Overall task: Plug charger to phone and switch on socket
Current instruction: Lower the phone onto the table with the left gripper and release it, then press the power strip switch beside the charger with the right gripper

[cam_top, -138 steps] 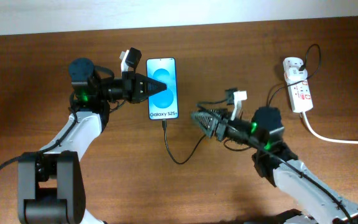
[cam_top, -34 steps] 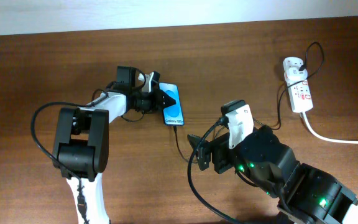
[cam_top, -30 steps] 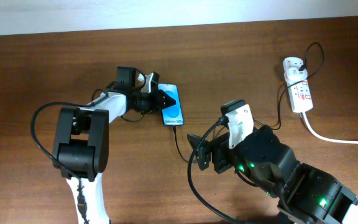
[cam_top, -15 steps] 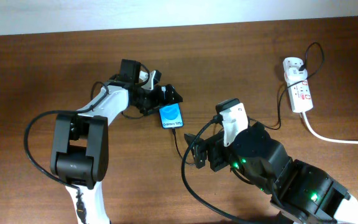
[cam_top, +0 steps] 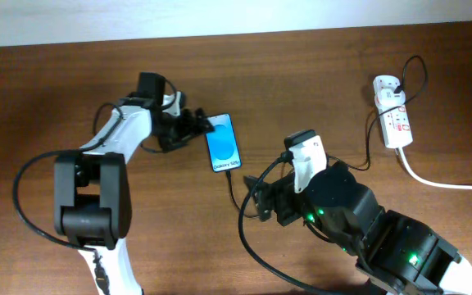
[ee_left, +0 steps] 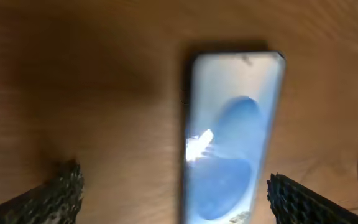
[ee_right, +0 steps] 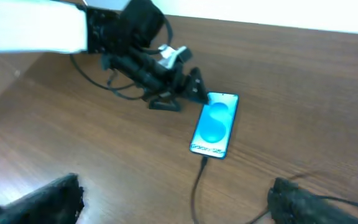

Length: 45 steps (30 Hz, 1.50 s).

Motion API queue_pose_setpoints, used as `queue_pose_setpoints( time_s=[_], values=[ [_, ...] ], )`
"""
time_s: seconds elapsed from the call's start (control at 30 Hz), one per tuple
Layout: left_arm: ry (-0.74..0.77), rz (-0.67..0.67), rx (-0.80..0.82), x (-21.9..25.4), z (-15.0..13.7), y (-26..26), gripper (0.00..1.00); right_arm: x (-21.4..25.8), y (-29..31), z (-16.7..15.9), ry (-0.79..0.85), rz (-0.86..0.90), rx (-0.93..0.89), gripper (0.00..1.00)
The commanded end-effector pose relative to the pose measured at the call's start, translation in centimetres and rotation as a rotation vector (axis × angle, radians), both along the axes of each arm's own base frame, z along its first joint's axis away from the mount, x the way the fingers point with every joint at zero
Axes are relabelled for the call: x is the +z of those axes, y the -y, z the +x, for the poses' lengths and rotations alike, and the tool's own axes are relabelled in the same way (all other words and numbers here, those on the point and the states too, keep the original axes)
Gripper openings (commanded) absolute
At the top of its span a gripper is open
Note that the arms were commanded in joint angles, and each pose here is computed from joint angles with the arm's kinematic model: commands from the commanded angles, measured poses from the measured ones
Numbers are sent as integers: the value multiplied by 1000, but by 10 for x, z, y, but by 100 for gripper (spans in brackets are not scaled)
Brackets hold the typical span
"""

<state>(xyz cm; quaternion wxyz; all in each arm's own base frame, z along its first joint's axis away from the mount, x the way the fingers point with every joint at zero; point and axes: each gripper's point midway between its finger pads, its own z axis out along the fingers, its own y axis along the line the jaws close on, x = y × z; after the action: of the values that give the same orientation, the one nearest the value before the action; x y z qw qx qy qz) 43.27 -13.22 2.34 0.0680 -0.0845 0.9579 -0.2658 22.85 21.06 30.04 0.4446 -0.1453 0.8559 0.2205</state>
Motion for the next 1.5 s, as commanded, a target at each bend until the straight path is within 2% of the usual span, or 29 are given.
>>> queue_pose_setpoints(
  time_s=[0.0,0.03,0.07,0.13,0.2,0.23,0.33,0.4,0.47,0.57,0.73,0.87,1.03,1.3,1.47],
  values=[
    [156,176,113,47,26,-58,99,-7,4,13,4,-48,-56,26],
    [236,218,148,77,32,-71,99,-12,4,18,-24,-34,-90,9],
    [327,265,190,112,35,-84,99,-23,13,28,-86,-9,-181,4],
    [564,316,176,198,30,-96,99,-41,40,44,-173,1,-328,4],
    [726,339,143,260,9,-97,99,-54,81,55,-247,21,-500,4],
    [805,359,177,298,-12,-103,99,-59,105,61,-294,44,-567,4],
    [920,397,240,351,-58,-114,99,-76,162,69,-419,120,-726,4],
    [981,411,273,378,-97,-119,99,-94,213,71,-506,163,-887,4],
    [1017,406,282,393,-127,-120,100,-112,248,77,-580,208,-946,4],
    [1060,415,312,399,-163,-125,99,-137,301,91,-694,263,-1049,4],
    [988,511,558,368,-195,-165,99,-146,346,142,-799,313,-1096,4],
    [942,558,604,353,-196,-175,99,-165,381,175,-847,341,-1141,4],
    [931,604,639,352,-198,-184,99,-207,388,206,-876,417,-1142,4],
    [914,635,657,349,-201,-190,99,-231,398,242,-796,494,-1164,4],
    [912,647,667,349,-202,-192,100,-258,391,253,-821,502,-1170,4]
  ],
)
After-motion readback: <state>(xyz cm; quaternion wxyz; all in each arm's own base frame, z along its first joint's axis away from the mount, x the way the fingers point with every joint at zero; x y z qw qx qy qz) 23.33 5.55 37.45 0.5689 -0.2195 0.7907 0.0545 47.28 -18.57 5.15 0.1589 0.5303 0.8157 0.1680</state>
